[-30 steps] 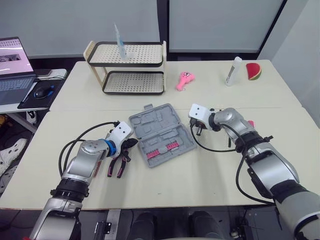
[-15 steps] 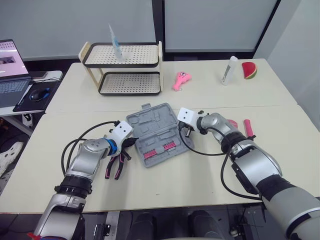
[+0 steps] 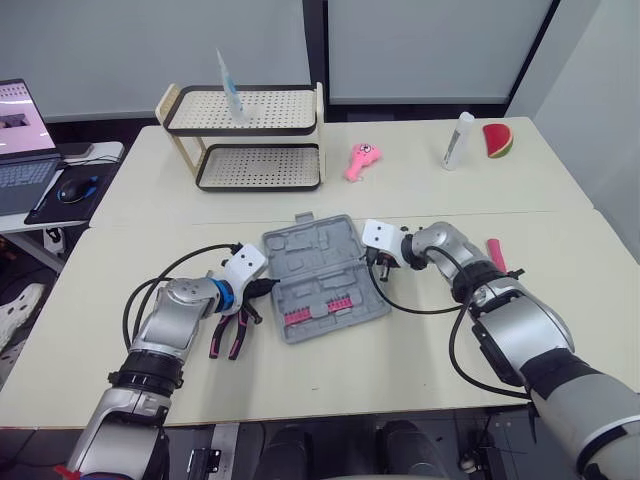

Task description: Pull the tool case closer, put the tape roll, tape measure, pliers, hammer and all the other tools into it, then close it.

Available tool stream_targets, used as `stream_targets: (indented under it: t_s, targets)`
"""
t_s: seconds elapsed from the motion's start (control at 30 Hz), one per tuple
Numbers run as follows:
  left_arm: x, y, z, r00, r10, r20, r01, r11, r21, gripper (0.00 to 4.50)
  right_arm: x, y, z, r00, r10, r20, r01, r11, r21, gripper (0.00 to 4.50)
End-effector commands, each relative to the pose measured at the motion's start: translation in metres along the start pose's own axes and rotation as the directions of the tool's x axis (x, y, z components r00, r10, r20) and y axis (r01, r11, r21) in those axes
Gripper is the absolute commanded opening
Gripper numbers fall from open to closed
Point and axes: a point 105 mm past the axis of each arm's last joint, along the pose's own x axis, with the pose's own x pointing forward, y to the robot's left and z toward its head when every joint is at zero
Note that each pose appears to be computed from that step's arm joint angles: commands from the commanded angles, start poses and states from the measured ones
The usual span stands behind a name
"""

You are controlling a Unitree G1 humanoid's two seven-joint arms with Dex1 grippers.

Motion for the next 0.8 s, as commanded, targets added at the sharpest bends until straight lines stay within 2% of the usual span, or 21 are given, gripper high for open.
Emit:
stream_targets:
  t_s: [0.03,0.53,0.8]
  targets:
    - [0.003,-0.011,0.016,0.996,-0.066,0.056,0.063,0.997,0.051,0.00,0.005,0.010,0.011,0.997,0.062,0.047,-0.062,0.998,-0.013,0.02]
    - [0.000,-0.036,0.018,0.973,-0.221,0.062,0.213,0.970,0.113,0.00,-0.016,0.023,-0.006,0.978,0.194,0.079,-0.197,0.979,0.043,0.02]
    - [-0.001,-0.058,0.026,0.945,-0.320,0.070,0.306,0.939,0.159,0.00,-0.043,0.035,-0.016,0.978,0.183,0.098,-0.192,0.977,0.095,0.02]
